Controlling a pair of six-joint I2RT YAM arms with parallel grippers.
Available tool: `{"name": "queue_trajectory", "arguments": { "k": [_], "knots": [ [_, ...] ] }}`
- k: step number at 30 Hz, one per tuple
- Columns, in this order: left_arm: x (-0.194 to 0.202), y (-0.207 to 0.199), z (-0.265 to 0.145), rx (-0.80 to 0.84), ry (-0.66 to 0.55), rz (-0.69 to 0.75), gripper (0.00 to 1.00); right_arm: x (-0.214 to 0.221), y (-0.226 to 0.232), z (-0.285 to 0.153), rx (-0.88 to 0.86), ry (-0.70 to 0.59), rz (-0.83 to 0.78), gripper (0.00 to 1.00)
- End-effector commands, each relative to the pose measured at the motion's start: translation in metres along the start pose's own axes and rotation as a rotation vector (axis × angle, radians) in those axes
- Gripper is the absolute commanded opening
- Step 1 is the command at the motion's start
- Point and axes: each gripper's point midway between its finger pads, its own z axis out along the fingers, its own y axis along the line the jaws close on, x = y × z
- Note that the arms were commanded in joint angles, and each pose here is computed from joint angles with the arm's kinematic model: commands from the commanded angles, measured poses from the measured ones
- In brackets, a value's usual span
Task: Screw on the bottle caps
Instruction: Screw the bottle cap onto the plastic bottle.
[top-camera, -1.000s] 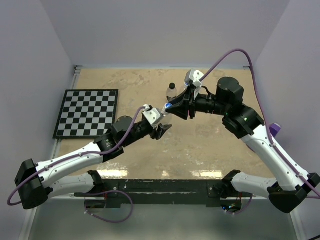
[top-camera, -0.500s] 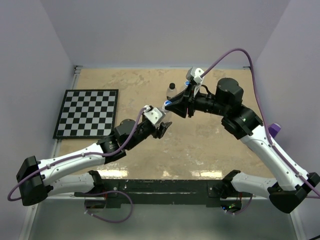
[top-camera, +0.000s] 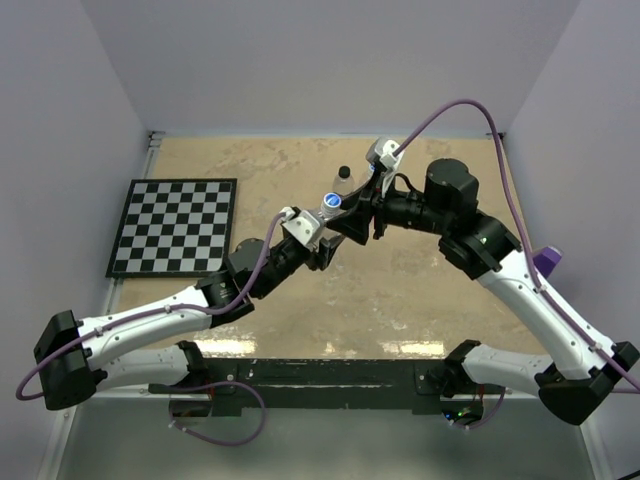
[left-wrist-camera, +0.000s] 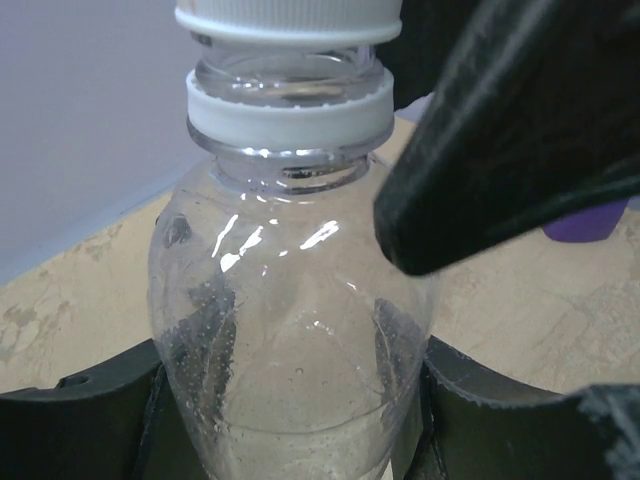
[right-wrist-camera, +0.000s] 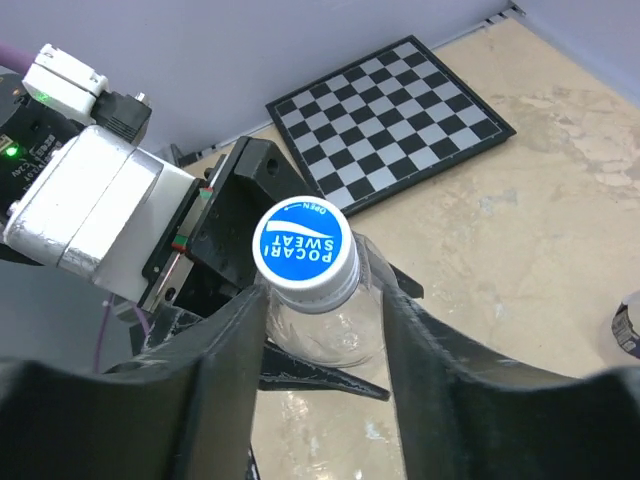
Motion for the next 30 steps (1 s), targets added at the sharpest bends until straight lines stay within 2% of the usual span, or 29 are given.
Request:
{"name": "queue_trajectory", "arguments": {
  "k": [1, 5, 9, 17, 24, 30],
  "knots": [
    [-0.057, 0.004, -0.004, -0.016, -0.19, -0.078, 0.0, 0.001, -0.001, -0.008, 0.034, 0.02, 0.012, 0.6],
    [-0.049, 0.006, -0.006, -0.018, -0.166, -0.07, 0.0, -0.019, 0.009, -0.02, 0.026, -0.037, -0.024, 0.69],
    [-0.04, 0.002, -0.009, 0.077, -0.143, -0.105, 0.0, -0.028, 0.018, -0.031, 0.0, -0.054, -0.089, 0.71],
    [-0.015, -0.022, -0.026, 0.435, -0.047, -0.112, 0.0, -0.029, 0.039, -0.039, -0.146, -0.05, -0.314, 0.7],
    [-0.012, -0.047, -0.051, 0.684, -0.035, -0.101, 0.0, -0.04, 0.055, -0.047, -0.237, -0.084, -0.461, 0.65],
    [-0.016, -0.054, -0.055, 0.753, -0.027, -0.079, 0.0, -0.042, 0.073, -0.05, -0.359, -0.089, -0.516, 0.65]
  ]
}}
